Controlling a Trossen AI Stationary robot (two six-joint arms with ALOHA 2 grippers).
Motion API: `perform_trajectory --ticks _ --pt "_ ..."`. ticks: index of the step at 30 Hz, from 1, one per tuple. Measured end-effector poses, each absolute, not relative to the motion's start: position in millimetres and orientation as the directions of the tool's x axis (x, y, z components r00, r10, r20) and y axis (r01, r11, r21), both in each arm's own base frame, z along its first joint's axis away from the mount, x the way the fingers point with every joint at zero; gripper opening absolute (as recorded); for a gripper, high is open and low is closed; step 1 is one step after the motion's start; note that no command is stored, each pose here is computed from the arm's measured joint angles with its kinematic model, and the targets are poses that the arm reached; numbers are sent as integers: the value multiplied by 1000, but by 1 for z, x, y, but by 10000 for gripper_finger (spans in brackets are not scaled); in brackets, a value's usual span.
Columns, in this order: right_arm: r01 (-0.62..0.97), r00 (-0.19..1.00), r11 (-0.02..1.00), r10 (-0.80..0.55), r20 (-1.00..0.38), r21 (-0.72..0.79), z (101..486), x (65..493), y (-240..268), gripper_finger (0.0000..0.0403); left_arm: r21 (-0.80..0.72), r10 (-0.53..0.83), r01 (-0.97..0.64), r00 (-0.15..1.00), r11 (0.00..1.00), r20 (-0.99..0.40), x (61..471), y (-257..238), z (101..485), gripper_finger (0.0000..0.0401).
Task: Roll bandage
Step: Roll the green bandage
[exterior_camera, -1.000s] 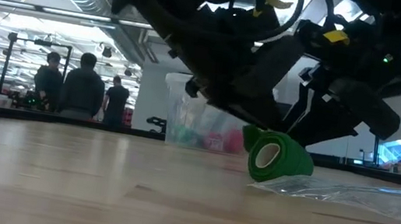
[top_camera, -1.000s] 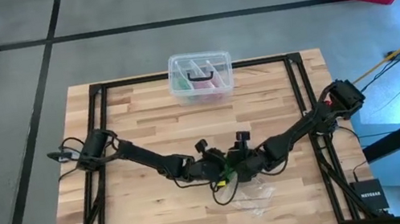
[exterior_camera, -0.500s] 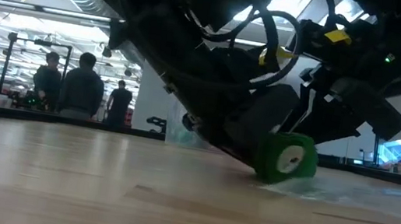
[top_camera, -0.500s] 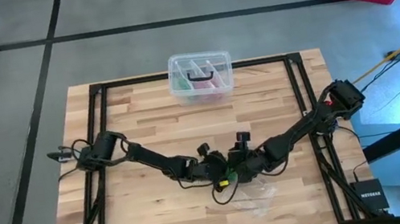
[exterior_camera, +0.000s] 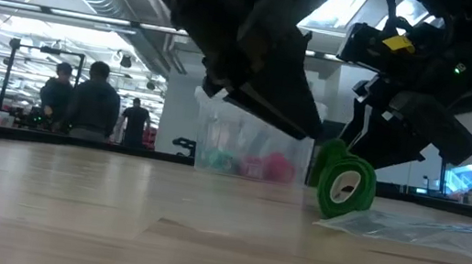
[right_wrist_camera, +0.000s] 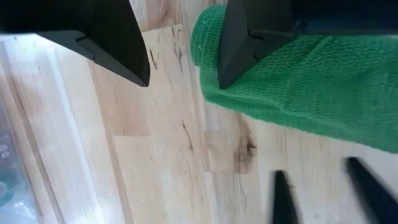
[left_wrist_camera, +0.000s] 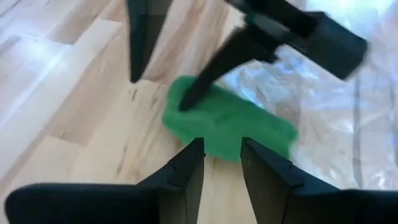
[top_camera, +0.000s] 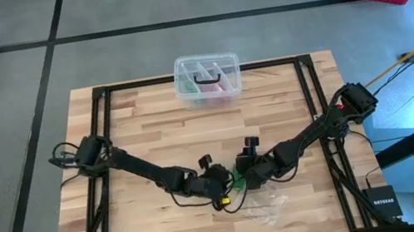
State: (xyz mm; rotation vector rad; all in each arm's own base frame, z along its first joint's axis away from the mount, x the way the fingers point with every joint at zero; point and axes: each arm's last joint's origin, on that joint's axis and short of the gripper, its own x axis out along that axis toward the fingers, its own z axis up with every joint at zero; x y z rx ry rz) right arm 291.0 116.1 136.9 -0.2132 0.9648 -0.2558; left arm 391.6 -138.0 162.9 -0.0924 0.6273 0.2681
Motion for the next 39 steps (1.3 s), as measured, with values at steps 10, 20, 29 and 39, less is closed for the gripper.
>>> perform_trajectory --ticks 10,20,29,39 --pt "122 544 949 -310 -780 -291 137 291 116 193 -6 248 -294 818 956 -518 394 -143 168 100" --pt "125 544 949 -310 -780 -290 137 291 116 193 -22 186 -241 800 970 -570 398 -149 142 100" --pt "126 542 949 -311 -781 -290 137 291 116 193 -16 215 -290 744 957 -633 397 -149 113 100" --pt "126 543 949 -310 -780 -289 137 291 116 193 34 208 -252 709 967 -674 391 -152 116 100"
